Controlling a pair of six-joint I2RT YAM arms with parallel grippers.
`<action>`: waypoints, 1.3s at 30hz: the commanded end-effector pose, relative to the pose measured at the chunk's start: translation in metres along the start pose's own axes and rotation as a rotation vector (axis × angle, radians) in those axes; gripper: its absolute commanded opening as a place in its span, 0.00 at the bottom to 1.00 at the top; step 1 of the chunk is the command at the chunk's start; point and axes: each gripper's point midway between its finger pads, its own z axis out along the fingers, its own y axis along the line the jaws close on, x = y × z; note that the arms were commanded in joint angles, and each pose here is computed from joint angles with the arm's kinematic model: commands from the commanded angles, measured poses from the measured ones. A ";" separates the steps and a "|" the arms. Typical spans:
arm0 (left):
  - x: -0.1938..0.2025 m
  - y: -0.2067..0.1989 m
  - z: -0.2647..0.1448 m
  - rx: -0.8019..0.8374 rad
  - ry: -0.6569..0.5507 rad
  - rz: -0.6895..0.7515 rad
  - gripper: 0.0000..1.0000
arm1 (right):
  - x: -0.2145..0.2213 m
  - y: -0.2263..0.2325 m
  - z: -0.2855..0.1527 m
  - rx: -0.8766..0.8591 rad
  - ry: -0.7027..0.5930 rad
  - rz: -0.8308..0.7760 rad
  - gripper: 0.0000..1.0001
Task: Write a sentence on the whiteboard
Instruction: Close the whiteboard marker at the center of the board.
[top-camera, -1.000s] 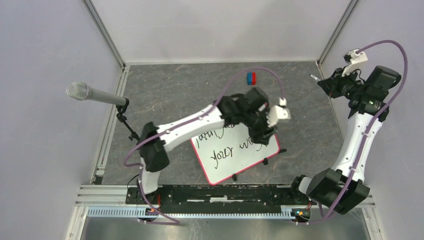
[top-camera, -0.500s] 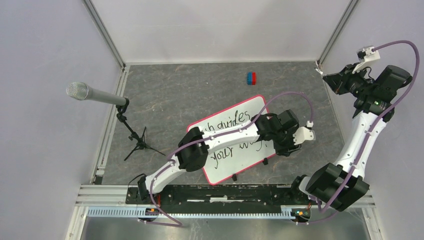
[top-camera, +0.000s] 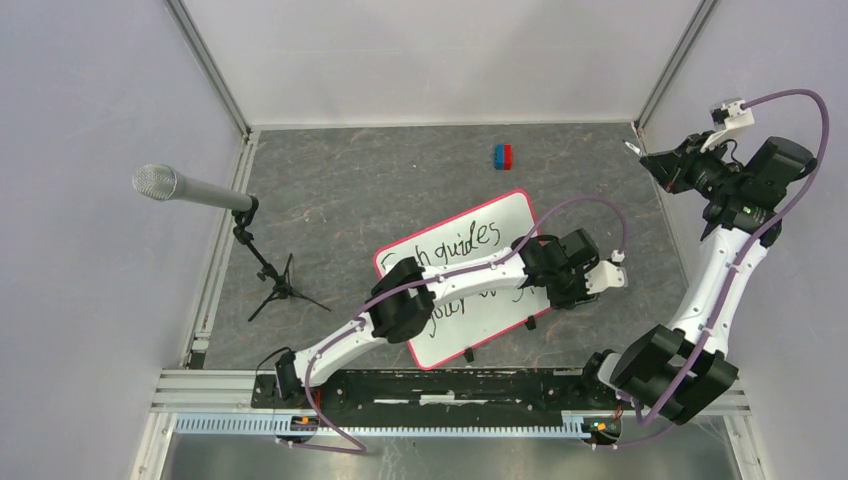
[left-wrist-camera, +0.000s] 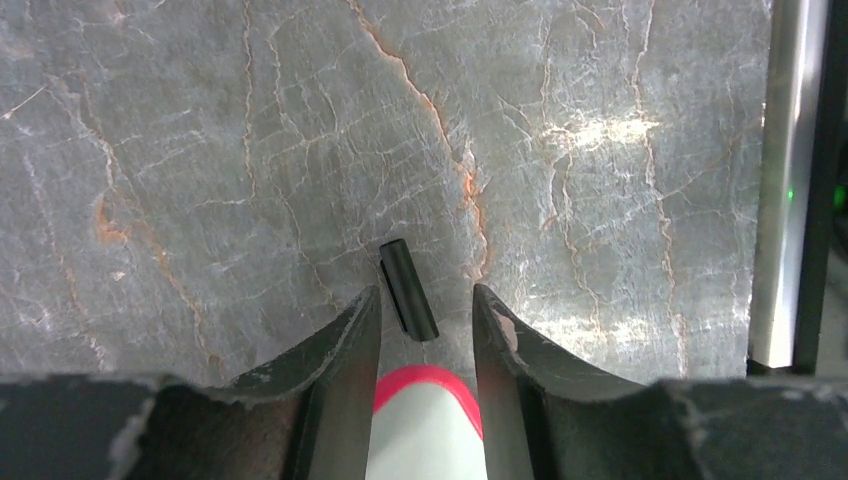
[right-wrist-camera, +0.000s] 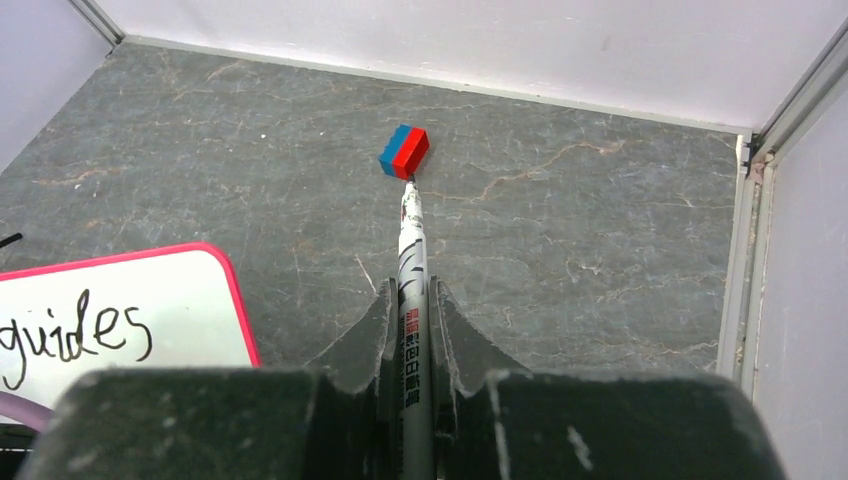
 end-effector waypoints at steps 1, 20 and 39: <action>-0.012 0.007 0.005 -0.021 -0.027 0.074 0.44 | -0.012 0.008 -0.004 -0.014 -0.043 -0.039 0.00; 0.038 -0.015 0.028 0.071 0.130 0.089 0.32 | -0.005 0.003 -0.001 -0.012 -0.035 -0.035 0.00; 0.058 -0.050 0.038 0.065 0.240 0.161 0.30 | -0.009 0.004 -0.001 -0.015 -0.050 -0.037 0.00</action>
